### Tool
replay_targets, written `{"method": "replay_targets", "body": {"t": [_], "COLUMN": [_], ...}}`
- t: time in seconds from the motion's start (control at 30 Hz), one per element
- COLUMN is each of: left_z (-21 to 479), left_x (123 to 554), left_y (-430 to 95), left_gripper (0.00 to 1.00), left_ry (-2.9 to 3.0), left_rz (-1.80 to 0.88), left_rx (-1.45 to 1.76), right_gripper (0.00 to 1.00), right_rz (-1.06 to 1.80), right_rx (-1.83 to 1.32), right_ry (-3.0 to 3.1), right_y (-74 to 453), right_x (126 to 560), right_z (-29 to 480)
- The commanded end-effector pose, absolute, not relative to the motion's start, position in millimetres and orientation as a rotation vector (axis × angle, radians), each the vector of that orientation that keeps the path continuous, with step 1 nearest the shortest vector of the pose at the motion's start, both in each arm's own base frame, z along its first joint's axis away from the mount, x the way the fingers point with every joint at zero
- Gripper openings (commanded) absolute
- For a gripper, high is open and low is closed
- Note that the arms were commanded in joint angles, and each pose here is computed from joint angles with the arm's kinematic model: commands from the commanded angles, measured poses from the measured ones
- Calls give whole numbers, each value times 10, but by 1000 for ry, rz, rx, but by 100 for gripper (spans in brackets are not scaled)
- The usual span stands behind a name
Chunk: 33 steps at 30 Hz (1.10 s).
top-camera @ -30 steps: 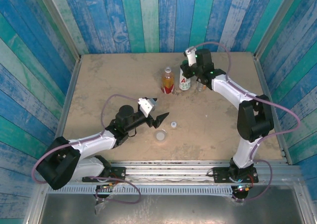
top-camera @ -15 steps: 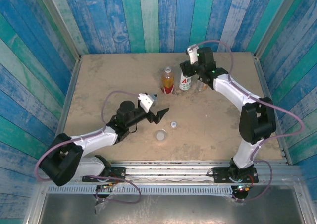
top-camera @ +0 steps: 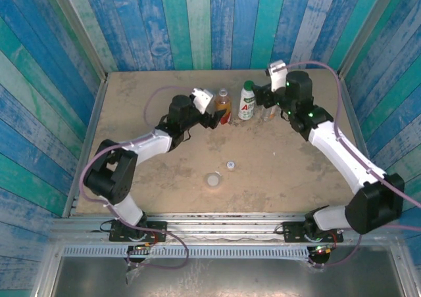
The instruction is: Screw on the bottle caps
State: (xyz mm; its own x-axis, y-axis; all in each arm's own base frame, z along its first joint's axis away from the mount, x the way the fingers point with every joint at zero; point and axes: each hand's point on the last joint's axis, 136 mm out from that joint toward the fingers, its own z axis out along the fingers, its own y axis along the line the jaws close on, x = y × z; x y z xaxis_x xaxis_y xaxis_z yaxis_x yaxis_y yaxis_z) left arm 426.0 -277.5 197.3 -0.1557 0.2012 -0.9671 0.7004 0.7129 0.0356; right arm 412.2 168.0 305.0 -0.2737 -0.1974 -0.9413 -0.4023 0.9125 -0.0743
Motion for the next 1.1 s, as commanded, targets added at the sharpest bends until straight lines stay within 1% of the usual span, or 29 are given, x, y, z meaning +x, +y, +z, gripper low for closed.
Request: {"method": "replay_targets", "body": {"t": [0.0,0.17,0.33,0.4,0.47,0.5,0.6,0.67,0.8,0.9,1.03,1.07], "left_z": [1622,1454,1294,1249,1187,1150,1106,1090,1079,1131,1237,1255], "left_x": [4422,4659,4767,4819,4857,4874,4910,4915,4884,4829,4708,4673], "left_y": [-2865,-2963,-3022,-3050,-3082,-3096,-3116,-3131,-3121,-3090,-3051,-3042], "left_gripper": [94,94,94,96,100,97,85,79,62,58,58,58], "left_ry": [1806,1864,1917,1934,1948,1956,1958,1957,1952,1936,1910,1906], "left_rz": [-504,-504,-508,-518,-531,-535,-541,-546,-542,-540,-555,-559], "left_rx": [815,857,897,892,900,902,901,905,921,913,908,911], "right_gripper": [87,87,87,86,86,86,86,86,86,86,85,87], "right_rz": [201,190,183,199,223,236,258,258,254,266,314,330], "right_rx": [-454,-449,-424,-429,-431,-427,-419,-416,-414,-410,-385,-375], "right_ry": [1864,1884,1877,1875,1877,1877,1877,1873,1877,1884,1890,1891], "right_y": [1602,1473,1358,1358,1375,1382,1389,1381,1362,1366,1398,1411], "right_x": [3941,3690,3514,3462,3422,3408,3373,3356,3336,3314,3300,3298], "right_z": [3026,2987,2975,2960,2942,2938,2939,2951,2934,2914,2892,2892]}}
